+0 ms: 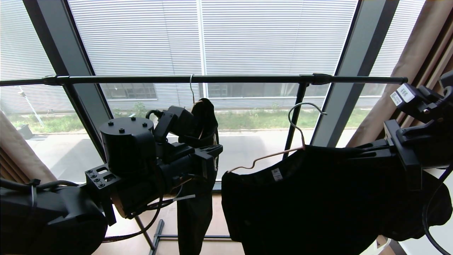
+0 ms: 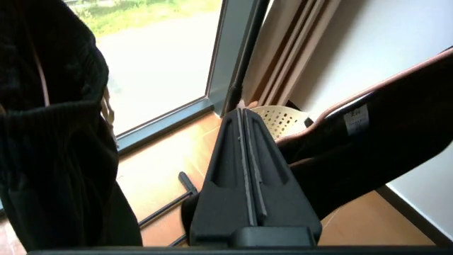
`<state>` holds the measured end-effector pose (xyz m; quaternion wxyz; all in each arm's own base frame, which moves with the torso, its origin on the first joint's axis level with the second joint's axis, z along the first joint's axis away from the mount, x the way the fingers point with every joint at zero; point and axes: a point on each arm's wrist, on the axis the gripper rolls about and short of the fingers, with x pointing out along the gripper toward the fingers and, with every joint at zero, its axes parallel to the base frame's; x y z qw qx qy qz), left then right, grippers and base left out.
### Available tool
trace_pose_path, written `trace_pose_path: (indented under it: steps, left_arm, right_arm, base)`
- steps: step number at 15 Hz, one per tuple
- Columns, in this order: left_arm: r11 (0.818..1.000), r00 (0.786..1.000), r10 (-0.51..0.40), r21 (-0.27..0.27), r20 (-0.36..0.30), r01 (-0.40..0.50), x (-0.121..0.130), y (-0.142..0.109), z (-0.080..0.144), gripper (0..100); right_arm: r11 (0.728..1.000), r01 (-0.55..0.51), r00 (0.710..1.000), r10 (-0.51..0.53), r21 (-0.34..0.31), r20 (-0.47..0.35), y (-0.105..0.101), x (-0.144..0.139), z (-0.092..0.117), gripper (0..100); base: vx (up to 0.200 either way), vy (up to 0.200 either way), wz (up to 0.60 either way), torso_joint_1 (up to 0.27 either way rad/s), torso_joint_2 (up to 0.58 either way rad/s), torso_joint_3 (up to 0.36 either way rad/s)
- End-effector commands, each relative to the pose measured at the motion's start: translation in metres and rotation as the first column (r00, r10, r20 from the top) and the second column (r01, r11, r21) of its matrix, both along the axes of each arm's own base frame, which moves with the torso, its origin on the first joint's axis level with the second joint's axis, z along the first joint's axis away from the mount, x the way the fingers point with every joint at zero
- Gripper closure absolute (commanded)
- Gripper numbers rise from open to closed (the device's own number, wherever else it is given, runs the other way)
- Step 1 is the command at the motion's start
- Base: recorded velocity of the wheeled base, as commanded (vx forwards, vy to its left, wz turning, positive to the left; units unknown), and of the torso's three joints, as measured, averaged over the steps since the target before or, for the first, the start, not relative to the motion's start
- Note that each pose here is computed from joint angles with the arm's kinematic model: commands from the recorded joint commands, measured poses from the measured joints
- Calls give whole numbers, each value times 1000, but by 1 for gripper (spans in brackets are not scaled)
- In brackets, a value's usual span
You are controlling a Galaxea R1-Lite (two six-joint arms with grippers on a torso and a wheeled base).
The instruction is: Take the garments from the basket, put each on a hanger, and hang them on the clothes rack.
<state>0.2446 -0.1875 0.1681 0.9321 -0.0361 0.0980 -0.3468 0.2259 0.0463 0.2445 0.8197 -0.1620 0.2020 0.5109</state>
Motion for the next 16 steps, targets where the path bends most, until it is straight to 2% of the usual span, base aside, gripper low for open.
trace_pose_path:
  steps: [1,3,7,8,12,16]
  left_arm:
    - [1000,1000,1,2,-3,-1,-1,1,-1,100]
    - [1000,1000,6,11,-15,-6,-1,3,-5,100]
    - [999,999,25,31,-30,-24,-9,20,-9,100]
    - [998,1000,10,67,-24,-9,-16,33,-13,100]
    - [982,992,-127,142,5,125,-29,55,-20,100]
    - [980,991,-132,151,1,130,-36,58,-22,100]
  right_arm:
    - [1000,1,1000,-1,3,10,0,1,0,100]
    - [1000,4,1000,-4,5,21,-1,1,2,100]
    - [998,-25,1000,24,51,13,-5,2,2,100]
    - [998,-24,1000,23,64,12,-7,3,2,100]
    - [994,-51,999,50,93,16,-7,4,1,100]
    - [995,-43,999,43,92,-2,-8,10,-3,100]
  base:
    - [0,0,0,0,0,0]
    - [0,0,0,0,0,0]
    - [0,0,0,0,0,0]
    - [0,0,0,0,0,0]
    - [0,0,0,0,0,0]
    - [0,0,0,0,0,0]
